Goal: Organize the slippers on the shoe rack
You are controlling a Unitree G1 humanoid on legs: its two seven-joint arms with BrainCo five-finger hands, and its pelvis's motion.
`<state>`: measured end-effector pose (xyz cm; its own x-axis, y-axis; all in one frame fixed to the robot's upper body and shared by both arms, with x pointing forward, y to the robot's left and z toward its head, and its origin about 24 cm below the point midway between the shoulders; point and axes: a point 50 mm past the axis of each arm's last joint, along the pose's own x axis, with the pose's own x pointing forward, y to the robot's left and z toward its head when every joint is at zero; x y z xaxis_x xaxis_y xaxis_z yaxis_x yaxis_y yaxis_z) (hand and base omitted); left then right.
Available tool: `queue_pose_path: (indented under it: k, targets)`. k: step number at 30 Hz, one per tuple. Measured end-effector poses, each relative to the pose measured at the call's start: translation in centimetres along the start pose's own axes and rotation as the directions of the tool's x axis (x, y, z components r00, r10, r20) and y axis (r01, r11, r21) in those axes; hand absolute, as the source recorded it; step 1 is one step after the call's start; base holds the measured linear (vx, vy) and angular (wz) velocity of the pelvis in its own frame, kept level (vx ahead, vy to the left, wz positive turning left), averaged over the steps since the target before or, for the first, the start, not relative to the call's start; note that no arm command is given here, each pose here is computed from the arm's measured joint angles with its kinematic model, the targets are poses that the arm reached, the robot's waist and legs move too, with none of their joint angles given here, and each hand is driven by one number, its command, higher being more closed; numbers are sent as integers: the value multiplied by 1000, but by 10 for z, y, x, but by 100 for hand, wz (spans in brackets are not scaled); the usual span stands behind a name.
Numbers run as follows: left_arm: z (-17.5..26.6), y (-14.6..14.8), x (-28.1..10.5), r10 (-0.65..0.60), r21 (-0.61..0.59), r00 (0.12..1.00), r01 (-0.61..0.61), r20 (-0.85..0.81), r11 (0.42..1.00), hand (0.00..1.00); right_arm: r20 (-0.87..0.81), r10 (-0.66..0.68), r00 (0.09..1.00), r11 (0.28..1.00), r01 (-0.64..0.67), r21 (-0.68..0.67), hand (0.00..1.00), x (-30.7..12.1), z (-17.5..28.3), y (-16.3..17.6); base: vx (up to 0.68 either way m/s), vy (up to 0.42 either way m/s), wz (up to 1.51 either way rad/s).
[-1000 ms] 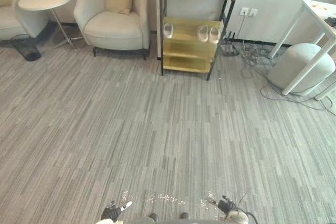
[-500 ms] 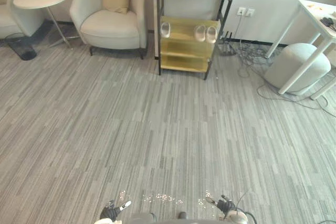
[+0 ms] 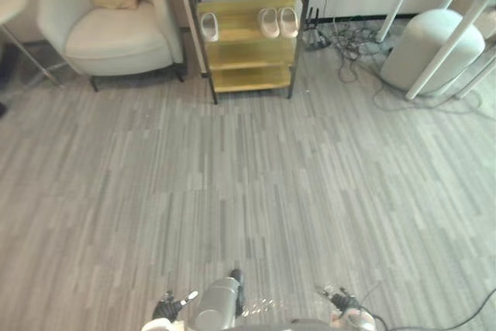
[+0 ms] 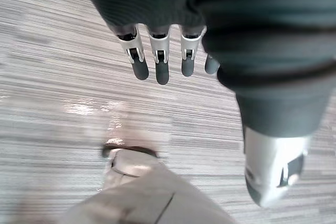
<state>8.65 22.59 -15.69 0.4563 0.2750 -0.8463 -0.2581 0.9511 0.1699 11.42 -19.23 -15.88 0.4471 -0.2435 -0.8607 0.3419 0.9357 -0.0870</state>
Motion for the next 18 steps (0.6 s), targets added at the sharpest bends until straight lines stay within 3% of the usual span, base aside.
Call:
queue_pose_path:
  k: [8,11,18]
  targets:
    - [15,-12,4,-30,-11,999,31,37,999,0,85,30,996,999,-27,-43,0,4,27,2,545,23,4]
    - [18,-13,4,-32,-11,998,32,50,999,0,82,41,996,998,-36,-55,0,3,24,4,588,-189,33]
    - [22,-47,2,-88,-110,995,94,56,989,0,94,48,994,997,-43,-64,0,5,31,7,580,-212,19]
